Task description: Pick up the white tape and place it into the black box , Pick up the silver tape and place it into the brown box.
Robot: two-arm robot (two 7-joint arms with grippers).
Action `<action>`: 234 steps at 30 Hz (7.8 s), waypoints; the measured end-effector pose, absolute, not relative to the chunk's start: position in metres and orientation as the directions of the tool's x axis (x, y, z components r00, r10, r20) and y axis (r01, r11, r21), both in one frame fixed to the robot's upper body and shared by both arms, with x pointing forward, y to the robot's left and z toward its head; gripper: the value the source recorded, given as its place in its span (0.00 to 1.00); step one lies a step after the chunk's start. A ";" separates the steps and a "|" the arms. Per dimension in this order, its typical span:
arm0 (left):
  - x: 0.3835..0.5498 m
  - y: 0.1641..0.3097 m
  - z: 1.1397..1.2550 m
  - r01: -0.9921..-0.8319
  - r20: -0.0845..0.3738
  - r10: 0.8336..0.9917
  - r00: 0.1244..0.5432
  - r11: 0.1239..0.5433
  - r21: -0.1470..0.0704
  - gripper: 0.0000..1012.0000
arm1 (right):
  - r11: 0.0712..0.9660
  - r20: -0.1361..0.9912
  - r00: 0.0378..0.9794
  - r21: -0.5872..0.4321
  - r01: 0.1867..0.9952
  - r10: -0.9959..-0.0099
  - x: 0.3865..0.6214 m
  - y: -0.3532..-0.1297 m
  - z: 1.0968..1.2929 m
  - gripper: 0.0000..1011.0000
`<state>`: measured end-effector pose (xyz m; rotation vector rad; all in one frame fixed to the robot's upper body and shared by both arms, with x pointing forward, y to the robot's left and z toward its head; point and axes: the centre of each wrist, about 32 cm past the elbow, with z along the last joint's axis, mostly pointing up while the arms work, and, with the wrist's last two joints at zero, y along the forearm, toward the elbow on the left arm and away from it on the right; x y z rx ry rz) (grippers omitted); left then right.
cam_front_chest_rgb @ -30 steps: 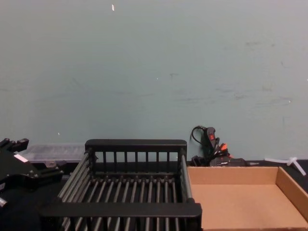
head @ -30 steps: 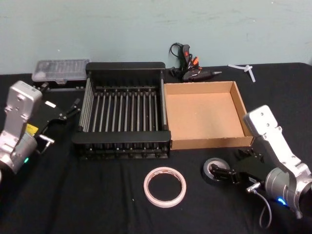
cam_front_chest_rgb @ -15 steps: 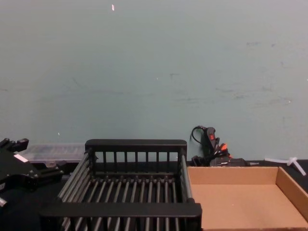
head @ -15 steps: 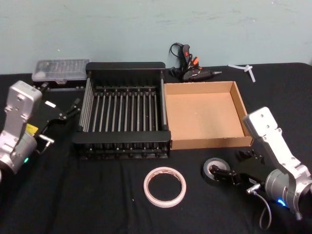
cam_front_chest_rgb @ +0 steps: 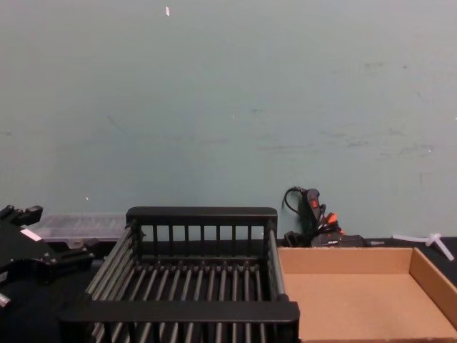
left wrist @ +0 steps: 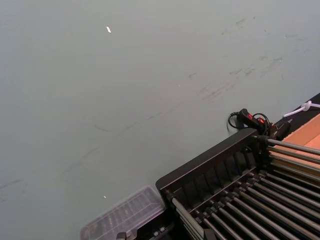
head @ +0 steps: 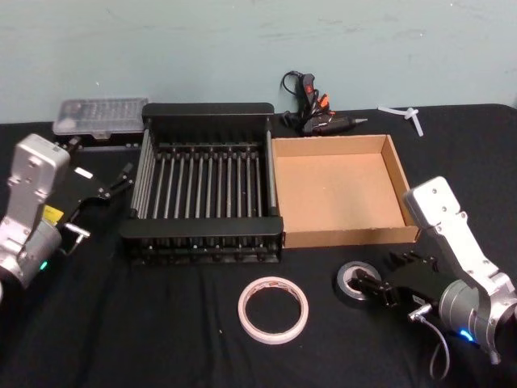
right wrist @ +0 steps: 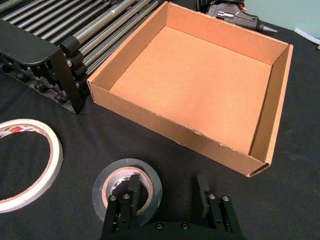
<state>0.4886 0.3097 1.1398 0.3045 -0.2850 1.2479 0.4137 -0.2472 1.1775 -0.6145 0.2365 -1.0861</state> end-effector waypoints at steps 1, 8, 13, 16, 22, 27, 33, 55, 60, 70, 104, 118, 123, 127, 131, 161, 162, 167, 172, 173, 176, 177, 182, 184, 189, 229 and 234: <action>0.489 0.310 1.140 -0.955 0.374 0.880 0.292 0.287 0.070 0.99 | 0.321 0.113 0.461 -0.574 0.753 -0.880 0.414 -0.247 1.178 0.70; 0.489 0.310 1.140 -0.955 0.374 0.880 0.292 0.287 0.070 0.99 | 0.321 0.113 0.461 -0.574 0.753 -0.880 0.414 -0.247 1.178 0.48; 0.489 0.310 1.140 -0.955 0.374 0.880 0.292 0.287 0.070 0.99 | 0.321 0.112 0.461 -0.574 0.753 -0.880 0.414 -0.247 1.178 0.30; 0.489 0.310 1.140 -0.955 0.374 0.880 0.292 0.287 0.070 0.99 | 0.321 0.112 0.461 -0.575 0.753 -0.880 0.414 -0.247 1.178 0.22; 0.489 0.310 1.140 -0.955 0.374 0.880 0.292 0.287 0.070 0.99 | 0.321 0.112 0.461 -0.575 0.753 -0.880 0.414 -0.247 1.178 0.13; 0.489 0.310 1.140 -0.955 0.374 0.880 0.292 0.287 0.070 0.99 | 0.322 0.109 0.460 -0.574 0.753 -0.881 0.414 -0.248 1.178 0.13; 0.489 0.310 1.140 -0.955 0.374 0.880 0.292 0.287 0.070 0.99 | 0.341 0.098 0.465 -0.551 0.762 -0.880 0.413 -0.252 1.184 0.13; 0.489 0.310 1.140 -0.955 0.374 0.880 0.292 0.287 0.070 0.99 | 0.393 0.119 0.468 -0.389 0.834 -0.876 0.427 -0.267 1.225 0.13; 0.489 0.310 1.140 -0.955 0.374 0.880 0.292 0.287 0.070 0.99 | 0.366 0.152 0.439 -0.353 0.861 -0.886 0.437 -0.263 1.226 0.13; 0.489 0.310 1.140 -0.955 0.374 0.880 0.292 0.287 0.070 0.99 | 0.327 0.226 0.388 -0.265 0.907 -0.894 0.466 -0.251 1.217 0.13; 0.489 0.310 1.140 -0.955 0.374 0.880 0.292 0.287 0.070 0.99 | 0.302 0.397 0.374 -0.235 0.924 -0.838 0.535 -0.234 1.151 0.13; 0.489 0.310 1.140 -0.955 0.374 0.880 0.292 0.287 0.070 0.99 | 0.303 0.396 0.374 -0.232 0.924 -0.839 0.534 -0.234 1.153 0.35; 0.489 0.310 1.140 -0.955 0.374 0.880 0.292 0.287 0.070 0.99 | 0.304 0.395 0.375 -0.232 0.924 -0.839 0.534 -0.234 1.153 0.53; 0.489 0.310 1.140 -0.955 0.374 0.880 0.292 0.287 0.070 0.99 | 0.304 0.395 0.375 -0.232 0.924 -0.839 0.534 -0.234 1.153 0.65; 0.489 0.310 1.140 -0.955 0.374 0.880 0.292 0.287 0.070 0.99 | 0.304 0.394 0.375 -0.233 0.924 -0.839 0.534 -0.234 1.153 0.76; 0.489 0.310 1.140 -0.955 0.374 0.880 0.292 0.287 0.070 0.99 | 0.329 0.374 0.393 -0.225 0.917 -0.840 0.520 -0.242 1.162 0.99; 0.489 0.310 1.140 -0.955 0.374 0.880 0.292 0.287 0.070 0.99 | 0.330 0.372 0.394 -0.227 0.916 -0.840 0.518 -0.243 1.163 0.99; 0.489 0.310 1.140 -0.955 0.374 0.880 0.292 0.287 0.070 0.99 | 0.345 0.353 0.414 -0.243 0.907 -0.839 0.502 -0.249 1.174 0.99; 0.489 0.310 1.140 -0.955 0.374 0.880 0.292 0.287 0.070 0.99 | 0.374 0.333 0.449 -0.266 0.889 -0.829 0.483 -0.255 1.186 0.99; 0.489 0.310 1.140 -0.955 0.374 0.880 0.292 0.287 0.070 0.99 | 0.382 0.330 0.457 -0.269 0.884 -0.826 0.479 -0.256 1.187 0.99; 0.489 0.310 1.140 -0.955 0.374 0.880 0.292 0.287 0.070 0.99 | 0.416 0.320 0.493 -0.280 0.865 -0.809 0.467 -0.259 1.194 0.99; 0.489 0.310 1.140 -0.955 0.374 0.880 0.292 0.287 0.070 0.99 | 0.437 0.313 0.515 -0.287 0.852 -0.798 0.461 -0.261 1.197 0.99; 0.489 0.310 1.140 -0.955 0.374 0.880 0.292 0.287 0.070 0.99 | 0.493 0.292 0.578 -0.318 0.810 -0.762 0.446 -0.263 1.206 0.99; 0.489 0.310 1.140 -0.955 0.374 0.880 0.292 0.287 0.070 0.99 | 0.505 0.285 0.594 -0.330 0.798 -0.752 0.442 -0.263 1.208 0.99; 0.489 0.310 1.140 -0.955 0.374 0.880 0.292 0.287 0.070 0.99 | 0.533 0.262 0.642 -0.385 0.754 -0.720 0.429 -0.258 1.214 0.99; 0.489 0.310 1.140 -0.955 0.374 0.880 0.292 0.287 0.070 0.99 | 0.468 0.150 0.717 -0.664 0.583 -0.681 0.423 -0.185 1.217 0.99; 0.489 0.310 1.140 -0.955 0.374 0.880 0.292 0.287 0.070 0.99 | 0.473 0.145 0.724 -0.668 0.575 -0.675 0.426 -0.179 1.214 0.99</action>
